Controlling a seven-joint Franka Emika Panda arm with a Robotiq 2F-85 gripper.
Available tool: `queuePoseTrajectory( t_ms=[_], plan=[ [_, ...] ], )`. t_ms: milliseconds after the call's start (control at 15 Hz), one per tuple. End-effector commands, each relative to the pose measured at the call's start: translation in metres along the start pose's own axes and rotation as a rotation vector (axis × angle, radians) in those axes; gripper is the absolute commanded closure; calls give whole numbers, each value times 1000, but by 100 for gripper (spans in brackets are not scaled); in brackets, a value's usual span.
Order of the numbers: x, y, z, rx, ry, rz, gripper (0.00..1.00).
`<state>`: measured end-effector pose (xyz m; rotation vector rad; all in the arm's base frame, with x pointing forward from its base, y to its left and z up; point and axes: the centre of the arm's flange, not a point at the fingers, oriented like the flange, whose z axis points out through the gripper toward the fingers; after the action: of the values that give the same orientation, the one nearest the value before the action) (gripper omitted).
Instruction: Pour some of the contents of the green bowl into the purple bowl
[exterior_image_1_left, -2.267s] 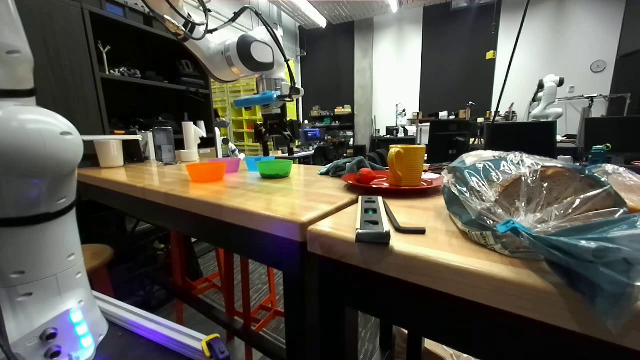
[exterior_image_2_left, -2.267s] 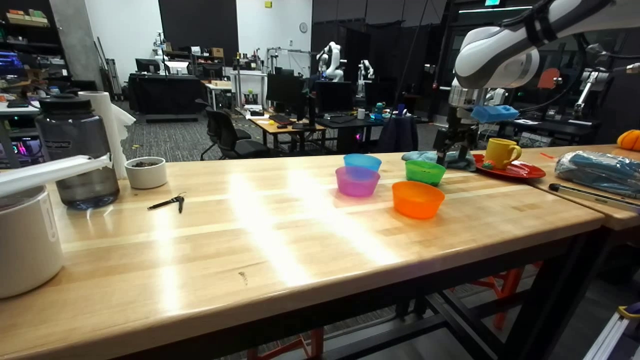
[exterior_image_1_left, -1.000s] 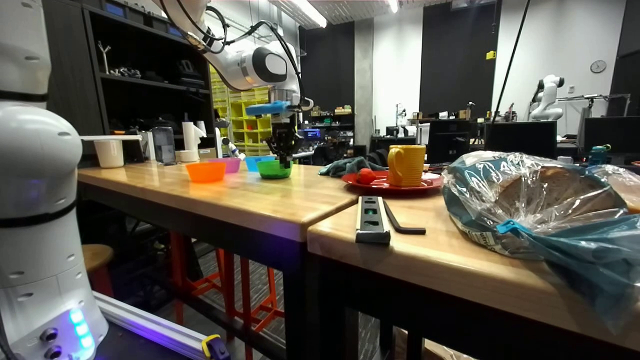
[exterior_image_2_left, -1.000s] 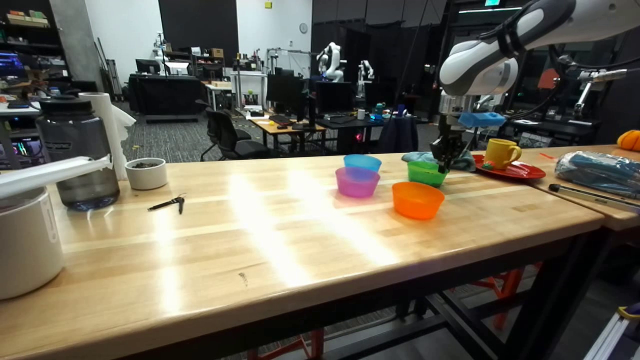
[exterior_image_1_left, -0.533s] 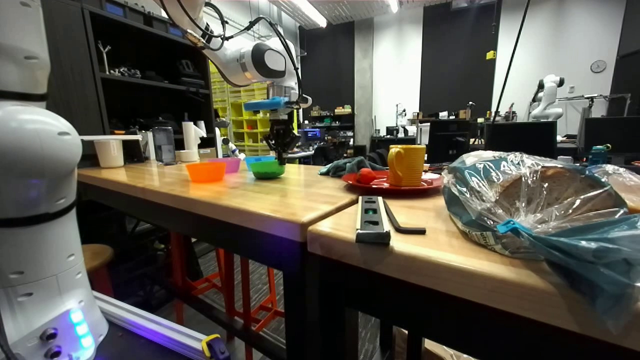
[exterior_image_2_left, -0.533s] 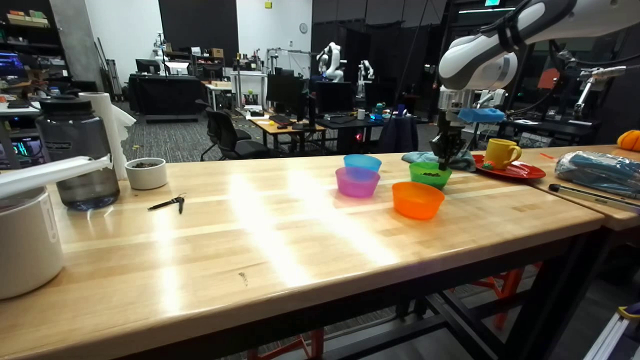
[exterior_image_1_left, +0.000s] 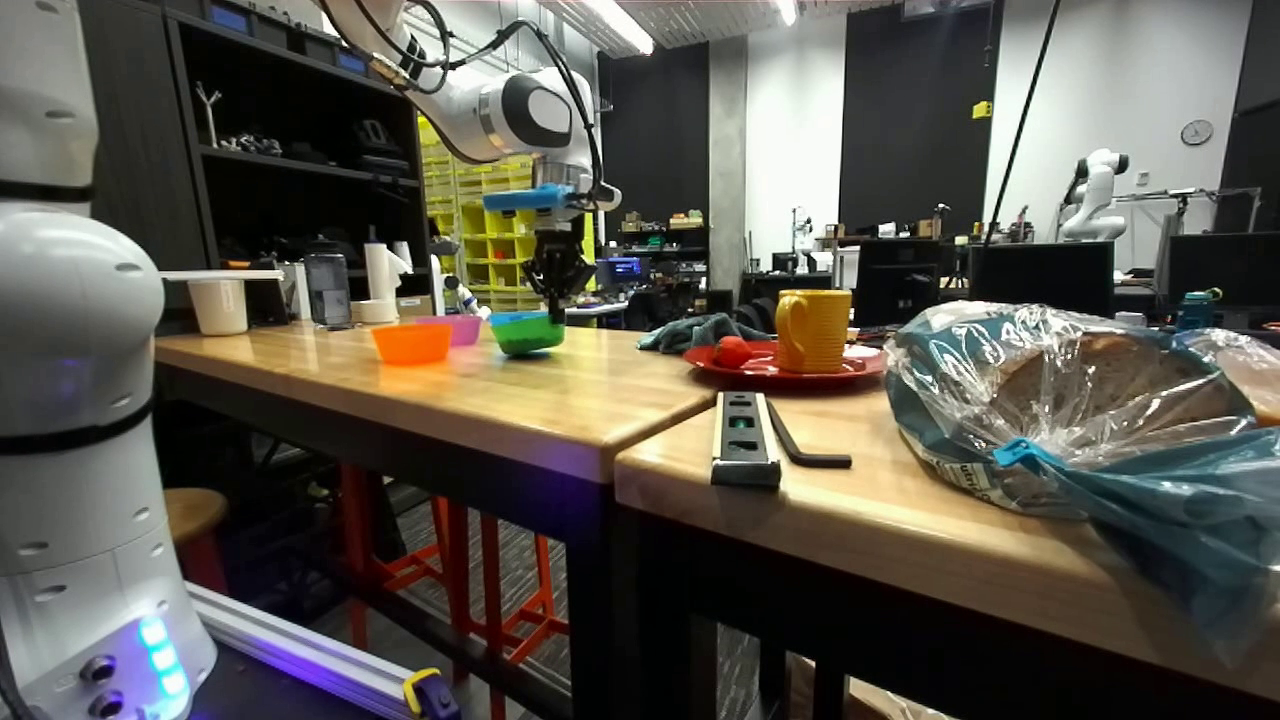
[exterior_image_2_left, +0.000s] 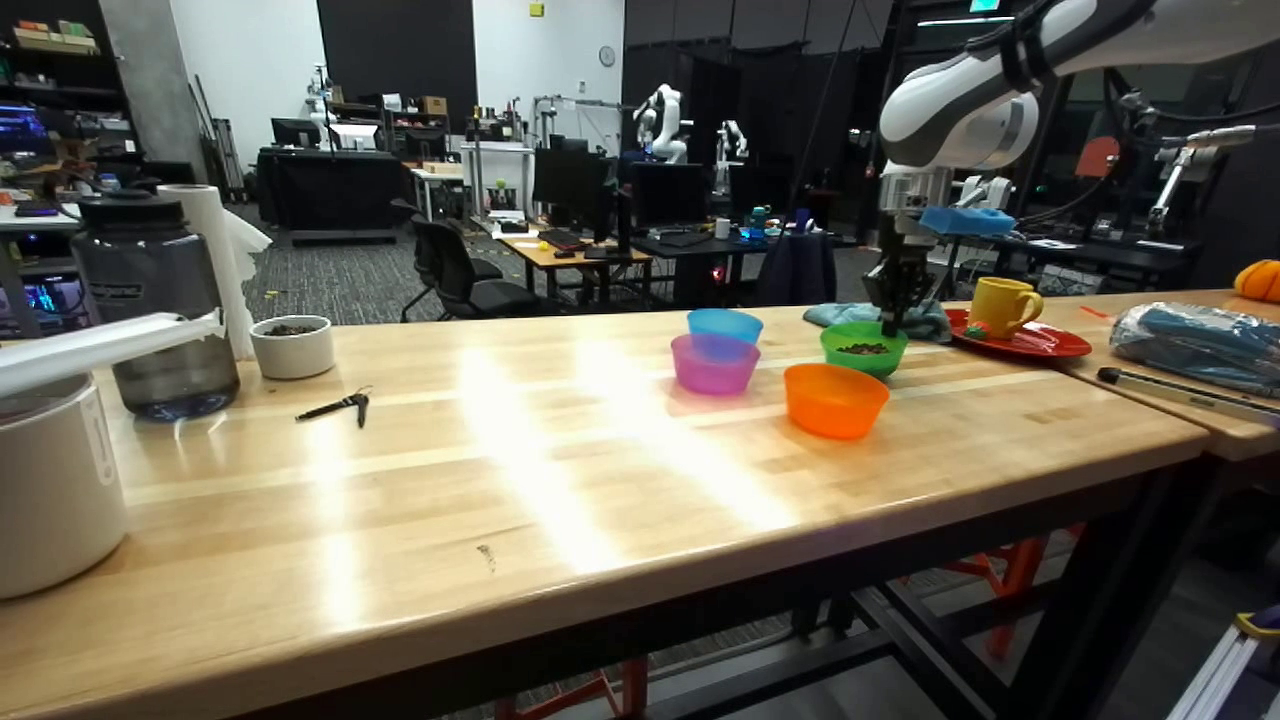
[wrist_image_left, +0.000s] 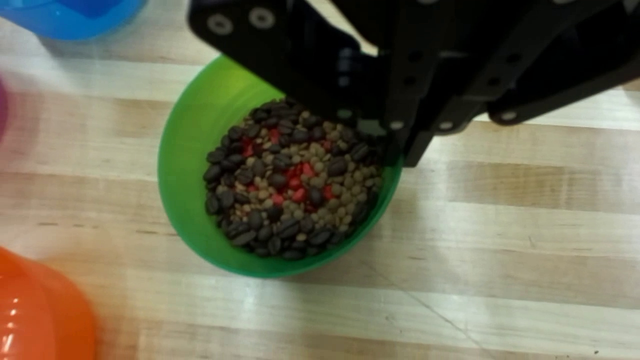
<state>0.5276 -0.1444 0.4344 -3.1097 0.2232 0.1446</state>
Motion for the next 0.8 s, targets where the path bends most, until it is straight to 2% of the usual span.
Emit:
queuePoseTrajectory(
  t_ms=[0, 333, 733],
  plan=[
    [-8, -9, -12, 40, 1, 19, 99],
    [-6, -23, -14, 81, 0, 36, 99],
    [-2, -55, -34, 67, 53, 46, 99]
  ],
)
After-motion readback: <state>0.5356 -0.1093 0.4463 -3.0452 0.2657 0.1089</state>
